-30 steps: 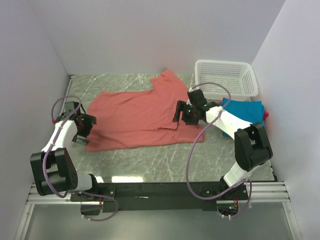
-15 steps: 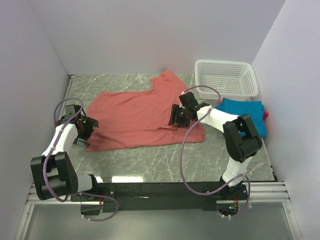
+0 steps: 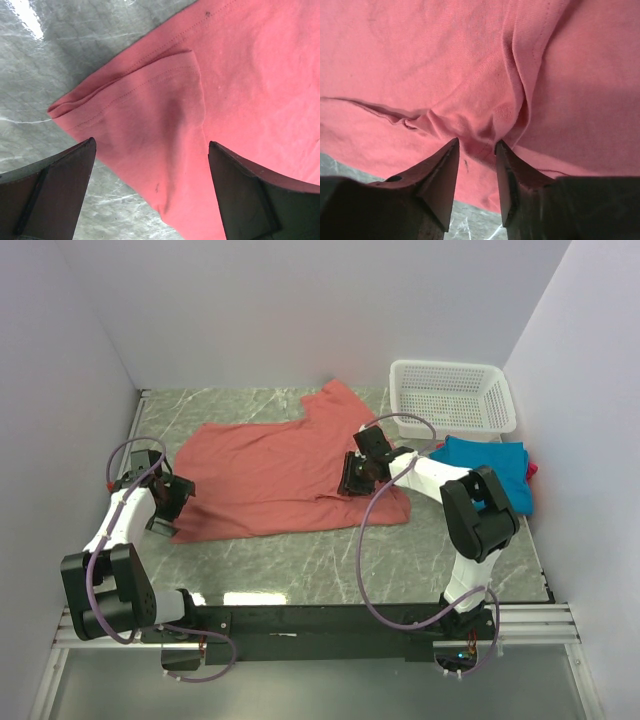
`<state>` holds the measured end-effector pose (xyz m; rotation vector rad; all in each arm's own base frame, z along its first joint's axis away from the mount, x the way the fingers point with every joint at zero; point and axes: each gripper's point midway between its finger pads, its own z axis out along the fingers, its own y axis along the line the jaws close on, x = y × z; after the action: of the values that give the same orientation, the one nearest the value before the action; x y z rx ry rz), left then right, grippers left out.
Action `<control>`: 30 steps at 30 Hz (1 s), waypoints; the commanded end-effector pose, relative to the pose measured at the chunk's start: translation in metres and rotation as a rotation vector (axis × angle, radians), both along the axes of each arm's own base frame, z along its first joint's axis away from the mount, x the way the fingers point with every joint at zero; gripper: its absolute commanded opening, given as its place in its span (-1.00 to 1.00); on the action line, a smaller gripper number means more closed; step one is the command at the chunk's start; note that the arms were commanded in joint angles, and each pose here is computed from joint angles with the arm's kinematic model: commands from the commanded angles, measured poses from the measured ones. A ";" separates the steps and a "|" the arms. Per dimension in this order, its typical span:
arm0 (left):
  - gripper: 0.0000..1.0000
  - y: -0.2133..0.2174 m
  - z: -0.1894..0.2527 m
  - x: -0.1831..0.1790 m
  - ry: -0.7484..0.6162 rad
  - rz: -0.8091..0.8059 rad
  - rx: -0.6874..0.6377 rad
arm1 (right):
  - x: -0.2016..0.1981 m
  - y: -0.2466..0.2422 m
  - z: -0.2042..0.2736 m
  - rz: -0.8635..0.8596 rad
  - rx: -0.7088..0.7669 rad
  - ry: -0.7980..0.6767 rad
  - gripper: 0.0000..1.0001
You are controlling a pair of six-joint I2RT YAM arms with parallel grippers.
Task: Fold and stack the t-shirts
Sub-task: Fold the tshirt
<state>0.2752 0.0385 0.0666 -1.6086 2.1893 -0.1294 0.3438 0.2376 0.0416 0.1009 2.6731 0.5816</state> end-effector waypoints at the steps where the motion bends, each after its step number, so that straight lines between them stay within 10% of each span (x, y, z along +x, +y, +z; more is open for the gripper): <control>1: 0.99 0.007 0.008 0.005 -0.009 0.000 0.039 | 0.012 0.014 0.009 0.010 0.028 -0.042 -0.24; 30: 0.99 0.010 0.014 0.007 -0.030 0.013 0.053 | -0.019 0.002 -0.006 0.093 -0.042 -0.029 -0.31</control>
<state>0.2716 0.0428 0.0648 -1.6165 2.1872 -0.0873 0.3120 0.2306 0.0288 -0.0197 2.7158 0.5374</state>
